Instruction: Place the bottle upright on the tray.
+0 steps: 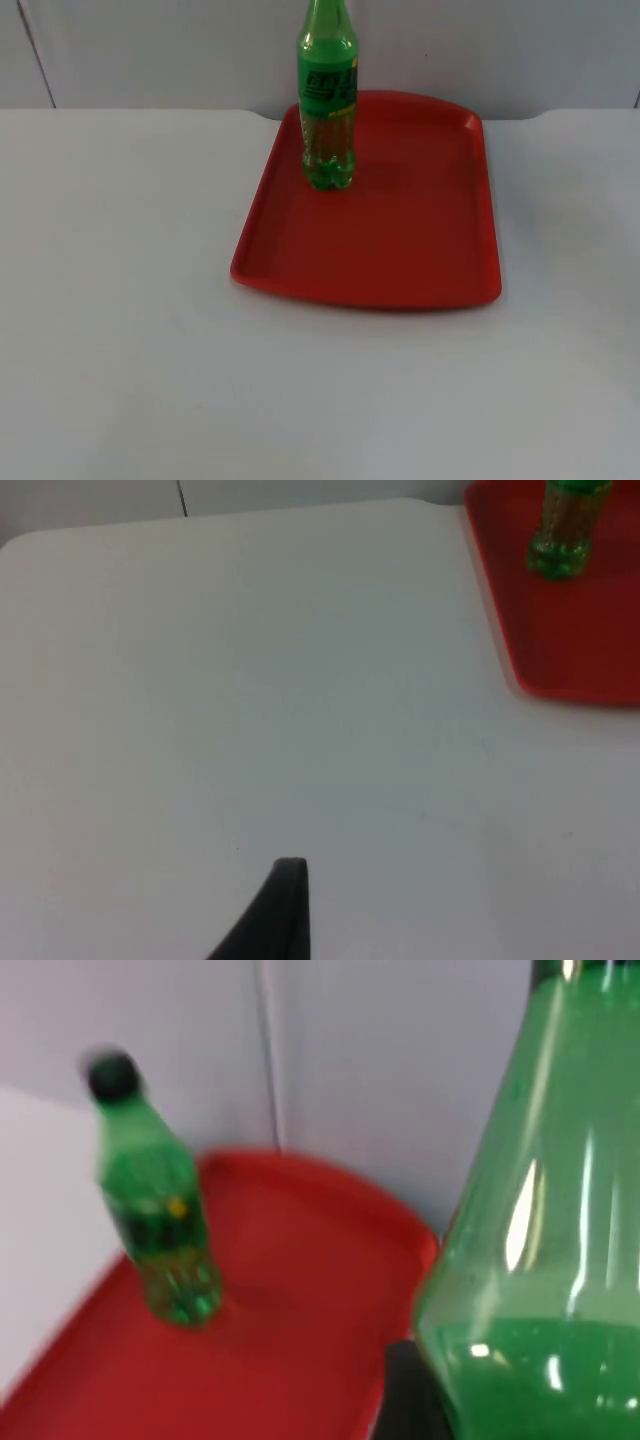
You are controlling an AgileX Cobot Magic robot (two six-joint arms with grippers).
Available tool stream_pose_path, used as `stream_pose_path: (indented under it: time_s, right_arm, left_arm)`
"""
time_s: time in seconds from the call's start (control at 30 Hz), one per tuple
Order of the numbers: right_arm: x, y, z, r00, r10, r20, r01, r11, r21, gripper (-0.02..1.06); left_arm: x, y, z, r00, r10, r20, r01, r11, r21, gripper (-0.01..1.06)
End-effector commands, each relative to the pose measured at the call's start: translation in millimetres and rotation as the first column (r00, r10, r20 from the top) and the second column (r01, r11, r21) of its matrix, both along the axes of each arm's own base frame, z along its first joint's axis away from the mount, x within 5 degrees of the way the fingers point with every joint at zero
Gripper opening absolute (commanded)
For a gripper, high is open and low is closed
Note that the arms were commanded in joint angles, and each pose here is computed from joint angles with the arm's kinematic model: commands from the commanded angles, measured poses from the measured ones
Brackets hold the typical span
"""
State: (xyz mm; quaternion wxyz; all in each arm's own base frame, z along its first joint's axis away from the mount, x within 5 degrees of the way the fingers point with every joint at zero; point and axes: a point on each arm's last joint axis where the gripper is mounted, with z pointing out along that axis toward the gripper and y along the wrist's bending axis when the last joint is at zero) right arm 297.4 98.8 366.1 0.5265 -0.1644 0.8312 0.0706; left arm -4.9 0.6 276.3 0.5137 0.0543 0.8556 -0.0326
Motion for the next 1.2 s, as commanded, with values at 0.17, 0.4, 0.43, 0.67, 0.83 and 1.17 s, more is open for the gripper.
stream_pose_path:
  time_s: [0.17, 0.4, 0.43, 0.67, 0.83, 1.17]
  right_arm:
    - [-37, 4, 8, 0.971, 0.043, 0.234, -0.06, 0.996, 0.064, 0.0]
    - [-71, -11, -14, 0.886, -0.003, 0.464, -0.074, 0.986, 0.147, 0.0]
    - [-77, -13, -18, 0.86, -0.016, 0.51, -0.08, 0.983, 0.165, 0.0]
    - [-85, -18, -45, 0.831, -0.042, 0.555, -0.084, 0.976, 0.199, 0.0]
    - [-84, -17, -49, 0.853, -0.044, 0.52, -0.081, 0.973, 0.216, 0.0]
    - [-92, -4, -36, 0.688, 0.13, 0.714, -0.228, 0.973, 0.042, 0.0]
  left_arm:
    - [0, -1, -1, 1.0, -0.012, -0.002, 0.012, 1.0, -0.006, 1.05]
    - [0, -1, -1, 1.0, -0.012, -0.002, 0.012, 1.0, -0.006, 1.05]
    - [0, -1, -1, 1.0, -0.012, -0.002, 0.012, 1.0, -0.006, 1.05]
    - [0, -1, -1, 1.0, -0.012, -0.002, 0.012, 1.0, -0.006, 1.05]
    - [0, -1, -1, 1.0, -0.012, -0.002, 0.012, 1.0, -0.006, 1.05]
    - [0, -1, -1, 1.0, -0.012, -0.002, 0.012, 1.0, -0.006, 1.05]
